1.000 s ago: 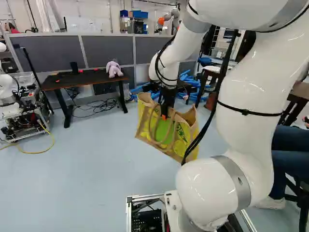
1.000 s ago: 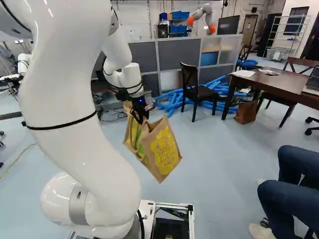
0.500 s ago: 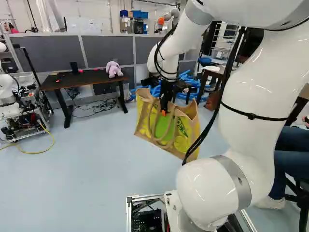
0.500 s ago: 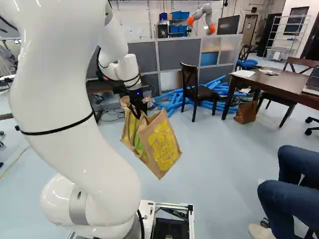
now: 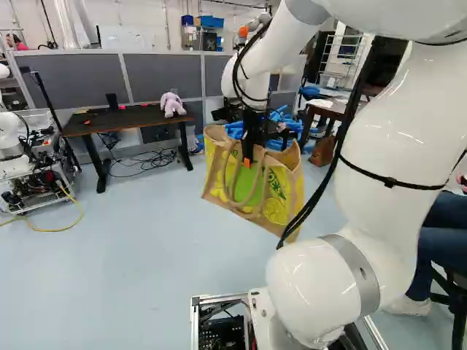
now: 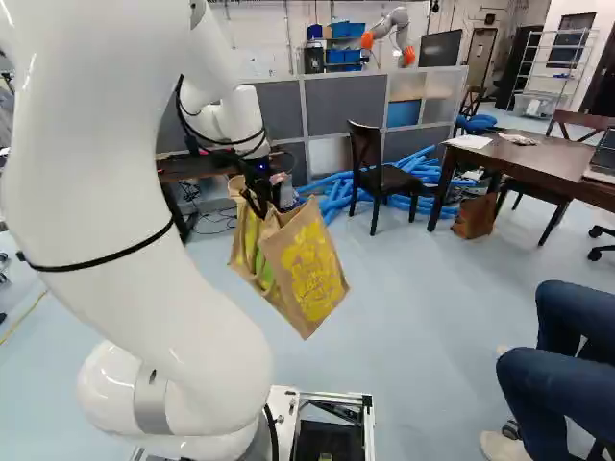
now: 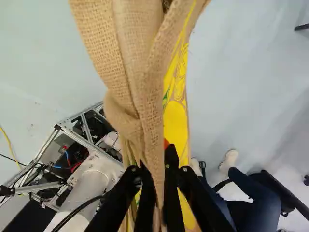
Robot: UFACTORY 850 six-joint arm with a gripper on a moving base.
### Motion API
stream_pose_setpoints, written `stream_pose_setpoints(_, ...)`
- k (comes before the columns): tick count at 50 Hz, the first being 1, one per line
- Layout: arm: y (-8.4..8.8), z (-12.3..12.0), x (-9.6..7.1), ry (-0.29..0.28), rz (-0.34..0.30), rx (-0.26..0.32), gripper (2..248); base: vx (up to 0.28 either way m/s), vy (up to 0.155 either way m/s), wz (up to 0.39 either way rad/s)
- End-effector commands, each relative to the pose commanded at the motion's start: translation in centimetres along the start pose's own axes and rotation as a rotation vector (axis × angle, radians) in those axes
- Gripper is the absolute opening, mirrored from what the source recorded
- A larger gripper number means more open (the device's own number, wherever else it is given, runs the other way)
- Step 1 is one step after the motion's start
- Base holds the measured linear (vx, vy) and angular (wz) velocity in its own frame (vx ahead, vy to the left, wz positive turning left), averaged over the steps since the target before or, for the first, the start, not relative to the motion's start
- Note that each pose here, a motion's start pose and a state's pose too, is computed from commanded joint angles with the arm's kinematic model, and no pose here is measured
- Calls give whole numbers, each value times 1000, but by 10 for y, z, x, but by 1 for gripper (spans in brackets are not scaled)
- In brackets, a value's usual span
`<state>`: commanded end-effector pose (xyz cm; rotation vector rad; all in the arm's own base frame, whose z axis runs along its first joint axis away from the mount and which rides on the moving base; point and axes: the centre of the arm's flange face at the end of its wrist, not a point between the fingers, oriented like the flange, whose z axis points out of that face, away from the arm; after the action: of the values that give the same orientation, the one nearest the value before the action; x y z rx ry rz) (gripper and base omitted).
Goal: Pick up the bag on the ground and place it on the table
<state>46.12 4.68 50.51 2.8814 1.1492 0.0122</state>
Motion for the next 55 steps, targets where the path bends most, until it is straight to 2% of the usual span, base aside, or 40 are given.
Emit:
stream_pose_setpoints(36,-9,-57,11,91,68,69,22,0,0,0)
stream_pose_setpoints(55,-12,-87,13,119,64,67,22,0,0,0)
